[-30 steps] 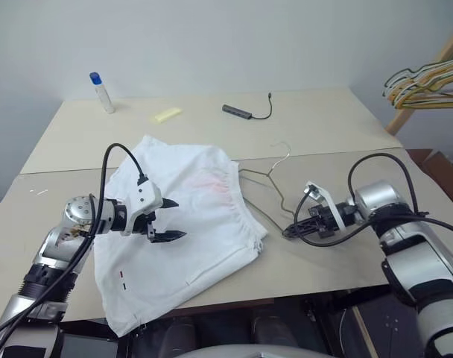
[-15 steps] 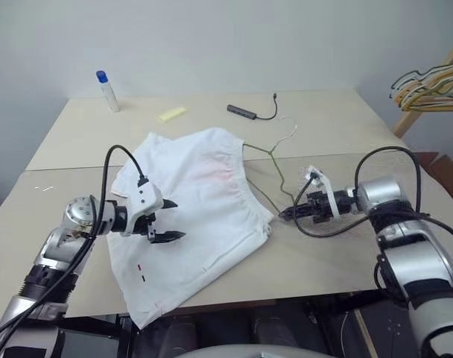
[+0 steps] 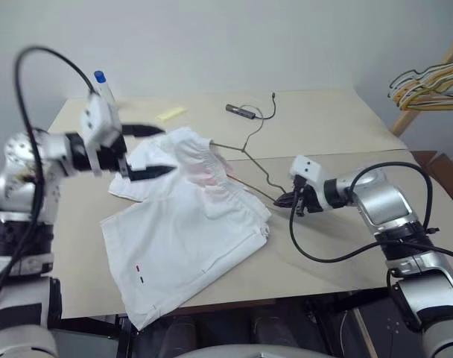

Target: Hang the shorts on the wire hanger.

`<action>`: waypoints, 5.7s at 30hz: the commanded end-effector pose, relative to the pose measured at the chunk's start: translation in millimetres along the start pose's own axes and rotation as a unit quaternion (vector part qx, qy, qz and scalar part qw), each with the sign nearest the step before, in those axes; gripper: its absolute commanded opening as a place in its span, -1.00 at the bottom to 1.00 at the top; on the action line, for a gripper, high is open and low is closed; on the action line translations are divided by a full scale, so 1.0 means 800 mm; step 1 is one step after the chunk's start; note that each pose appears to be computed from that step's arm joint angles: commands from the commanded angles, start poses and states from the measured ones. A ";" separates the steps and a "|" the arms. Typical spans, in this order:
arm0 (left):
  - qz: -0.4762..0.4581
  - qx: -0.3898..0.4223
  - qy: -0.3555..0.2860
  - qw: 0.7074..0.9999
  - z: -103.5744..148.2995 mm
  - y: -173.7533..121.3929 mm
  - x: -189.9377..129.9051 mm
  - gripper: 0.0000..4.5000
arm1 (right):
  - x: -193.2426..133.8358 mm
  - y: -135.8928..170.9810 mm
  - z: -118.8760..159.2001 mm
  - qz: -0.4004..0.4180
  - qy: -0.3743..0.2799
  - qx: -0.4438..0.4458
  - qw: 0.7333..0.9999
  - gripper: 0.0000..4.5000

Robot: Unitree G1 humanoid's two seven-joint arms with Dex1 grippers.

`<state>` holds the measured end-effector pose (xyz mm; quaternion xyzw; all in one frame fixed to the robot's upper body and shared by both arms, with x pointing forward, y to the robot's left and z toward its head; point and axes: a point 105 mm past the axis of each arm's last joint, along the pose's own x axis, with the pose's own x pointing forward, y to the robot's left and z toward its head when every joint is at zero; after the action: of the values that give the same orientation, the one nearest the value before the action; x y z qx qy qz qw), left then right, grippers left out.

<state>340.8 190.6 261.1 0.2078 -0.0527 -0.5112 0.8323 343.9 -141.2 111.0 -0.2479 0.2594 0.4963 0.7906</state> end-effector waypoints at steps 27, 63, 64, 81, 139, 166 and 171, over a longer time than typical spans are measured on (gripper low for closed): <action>-0.237 0.060 0.147 0.958 -0.058 -0.015 0.052 0.17 | -0.018 0.038 0.066 -0.004 -0.015 -0.129 0.992 -1.00; -0.239 0.074 0.148 0.957 -0.058 -0.013 0.052 -0.99 | -0.016 0.022 0.061 -0.062 -0.017 -0.159 0.985 -0.74; -0.236 0.076 0.149 0.957 -0.059 -0.012 0.051 -0.99 | -0.019 0.022 0.061 -0.060 -0.018 -0.158 0.985 -0.64; -0.175 0.095 0.164 0.966 -0.065 0.012 0.053 -0.99 | -0.050 0.047 0.020 -0.088 -0.102 0.099 0.986 0.74; -0.179 0.079 0.102 0.975 -0.043 0.008 0.038 -0.99 | -0.011 -0.021 -0.049 -0.154 -0.063 0.255 0.953 -0.98; -0.174 0.115 0.148 0.967 -0.047 0.014 0.052 -0.99 | -0.063 0.008 0.115 -0.140 -0.066 -0.132 0.979 -0.98; -0.176 0.126 0.149 0.965 -0.046 0.012 0.054 -0.99 | -0.063 0.014 0.139 -0.131 -0.066 -0.161 0.976 -0.98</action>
<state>379.2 172.8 207.0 0.3705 0.0786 -0.6094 0.6965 335.2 -103.0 208.3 -0.3550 0.1164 0.4402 0.8165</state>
